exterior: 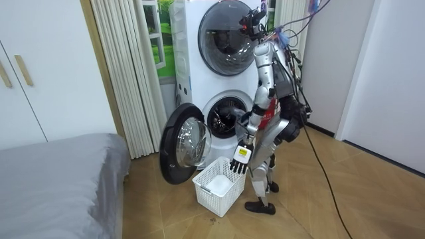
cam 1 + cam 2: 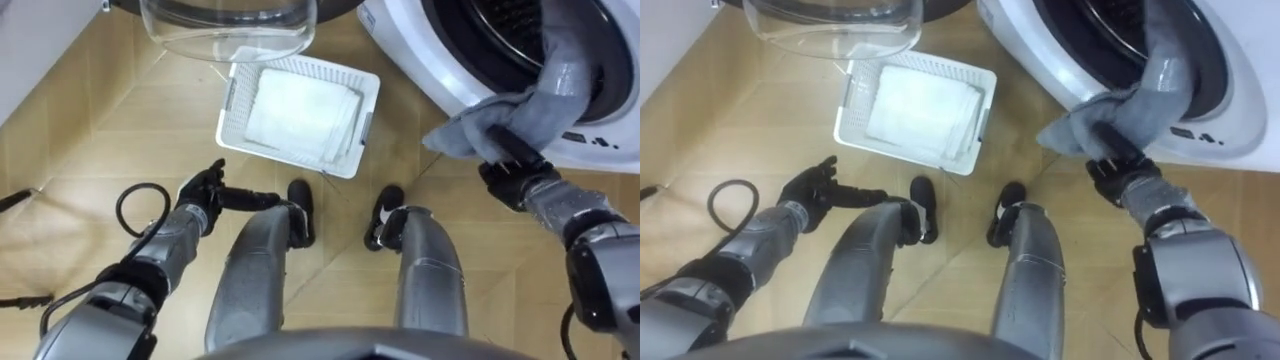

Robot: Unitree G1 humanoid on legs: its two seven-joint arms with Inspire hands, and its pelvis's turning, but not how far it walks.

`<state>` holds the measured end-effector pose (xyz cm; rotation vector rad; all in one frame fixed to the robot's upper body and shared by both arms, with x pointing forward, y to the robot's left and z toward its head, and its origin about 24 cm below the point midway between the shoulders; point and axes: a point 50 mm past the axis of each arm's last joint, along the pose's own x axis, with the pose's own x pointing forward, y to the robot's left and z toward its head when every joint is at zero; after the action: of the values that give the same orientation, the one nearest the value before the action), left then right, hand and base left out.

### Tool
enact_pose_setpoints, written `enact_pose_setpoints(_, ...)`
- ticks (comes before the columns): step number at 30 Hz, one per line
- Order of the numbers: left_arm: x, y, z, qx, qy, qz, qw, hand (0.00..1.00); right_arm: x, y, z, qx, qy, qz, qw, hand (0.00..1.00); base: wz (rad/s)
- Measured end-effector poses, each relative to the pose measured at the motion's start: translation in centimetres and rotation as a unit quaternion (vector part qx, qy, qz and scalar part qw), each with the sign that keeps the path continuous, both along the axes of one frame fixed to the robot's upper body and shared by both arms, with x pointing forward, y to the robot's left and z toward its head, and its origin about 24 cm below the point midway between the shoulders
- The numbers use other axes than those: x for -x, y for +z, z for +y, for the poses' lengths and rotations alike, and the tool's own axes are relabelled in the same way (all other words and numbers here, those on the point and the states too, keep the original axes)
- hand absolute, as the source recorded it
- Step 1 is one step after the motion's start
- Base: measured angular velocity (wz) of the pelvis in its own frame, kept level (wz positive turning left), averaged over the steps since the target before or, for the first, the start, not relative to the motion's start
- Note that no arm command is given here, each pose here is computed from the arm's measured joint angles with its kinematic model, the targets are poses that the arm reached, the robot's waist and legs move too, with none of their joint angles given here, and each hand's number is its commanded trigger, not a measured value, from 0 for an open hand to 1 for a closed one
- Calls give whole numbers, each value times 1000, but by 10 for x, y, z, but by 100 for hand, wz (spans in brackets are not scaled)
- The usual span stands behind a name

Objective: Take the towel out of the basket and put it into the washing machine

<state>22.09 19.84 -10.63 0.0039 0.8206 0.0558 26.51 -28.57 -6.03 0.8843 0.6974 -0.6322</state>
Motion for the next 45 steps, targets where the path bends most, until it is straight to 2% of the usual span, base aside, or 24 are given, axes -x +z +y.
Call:
enact_pose_setpoints(4,7,4,8,-15,9,-15,1000,0,-35,40,-6,-41,-32,-93,994,100,-3)
enact_pose_setpoints(6,9,4,8,-18,9,-18,1000,0,-44,59,-19,-54,-61,-125,989,100,-2)
enact_pose_setpoints(7,11,3,7,-20,11,-19,1000,0,-46,60,-17,-81,-79,-130,985,100,4)
enact_pose_setpoints(8,12,4,7,-20,11,-20,1000,0,-46,60,-17,-82,-79,-130,985,10,6)
enact_pose_setpoints(9,14,3,7,-21,12,-21,999,0,-47,61,-17,-84,-84,-130,984,0,8)
enact_pose_setpoints(23,20,1,1,-4,47,-30,998,0,-52,73,-24,-125,-167,-87,974,0,8)
enact_pose_setpoints(33,19,-4,1,-47,1,-15,999,0,-50,74,-30,-110,-209,-71,969,0,-1)
enact_pose_setpoints(37,27,-11,6,-41,1,12,999,0,-33,59,-41,-89,-233,-78,965,0,-11)
enact_pose_setpoints(40,44,-21,15,-39,15,46,998,0,-9,35,-45,-74,-241,-77,965,0,-6)
enact_pose_setpoints(45,75,-33,31,-53,20,94,994,0,44,-17,-31,-36,-222,-28,974,0,3)
